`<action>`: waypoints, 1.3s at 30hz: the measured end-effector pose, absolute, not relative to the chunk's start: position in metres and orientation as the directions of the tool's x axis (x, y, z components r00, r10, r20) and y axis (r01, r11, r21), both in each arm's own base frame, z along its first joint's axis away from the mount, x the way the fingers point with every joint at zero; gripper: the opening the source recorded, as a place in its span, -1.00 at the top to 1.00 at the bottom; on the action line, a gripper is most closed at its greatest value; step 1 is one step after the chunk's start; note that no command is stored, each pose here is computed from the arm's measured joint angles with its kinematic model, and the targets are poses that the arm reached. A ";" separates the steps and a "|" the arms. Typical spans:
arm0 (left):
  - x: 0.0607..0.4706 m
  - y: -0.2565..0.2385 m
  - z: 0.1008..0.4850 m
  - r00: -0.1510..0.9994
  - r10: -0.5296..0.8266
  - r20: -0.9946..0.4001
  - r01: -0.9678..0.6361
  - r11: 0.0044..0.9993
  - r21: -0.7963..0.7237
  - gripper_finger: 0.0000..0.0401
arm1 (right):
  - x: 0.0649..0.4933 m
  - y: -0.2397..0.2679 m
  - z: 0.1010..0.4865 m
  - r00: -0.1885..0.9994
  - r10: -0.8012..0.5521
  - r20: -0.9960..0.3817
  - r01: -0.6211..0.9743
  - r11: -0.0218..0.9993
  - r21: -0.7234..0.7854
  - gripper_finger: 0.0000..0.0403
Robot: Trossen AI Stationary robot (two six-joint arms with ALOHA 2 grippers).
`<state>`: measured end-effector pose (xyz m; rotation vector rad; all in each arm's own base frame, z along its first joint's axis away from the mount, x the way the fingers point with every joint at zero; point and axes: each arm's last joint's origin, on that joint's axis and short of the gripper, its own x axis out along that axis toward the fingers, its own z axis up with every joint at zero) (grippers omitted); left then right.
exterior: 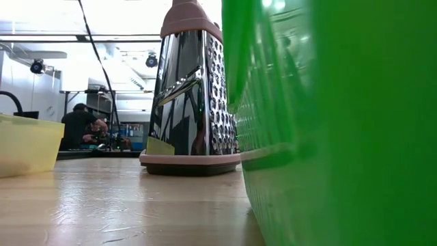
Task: Pick & Place Food Item
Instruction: Put the black food coloring bottle into the transparent bin
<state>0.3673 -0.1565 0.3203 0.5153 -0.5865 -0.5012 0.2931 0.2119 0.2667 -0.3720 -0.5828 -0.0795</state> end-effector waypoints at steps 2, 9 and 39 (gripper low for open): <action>0.369 -0.156 0.319 0.722 -0.581 0.375 0.303 0.754 0.583 0.20 | 0.292 0.212 0.266 0.837 0.024 0.546 0.179 0.932 -0.315 0.33; 0.368 -0.153 0.321 0.728 -0.585 0.357 0.316 0.748 0.584 0.42 | 0.292 0.213 0.266 0.838 0.036 0.544 0.170 0.931 -0.323 0.33; 0.335 -0.129 0.327 0.888 -0.430 -0.160 0.448 0.737 0.507 0.47 | 0.267 0.235 0.275 0.895 -0.334 0.295 0.425 0.838 -0.341 -0.25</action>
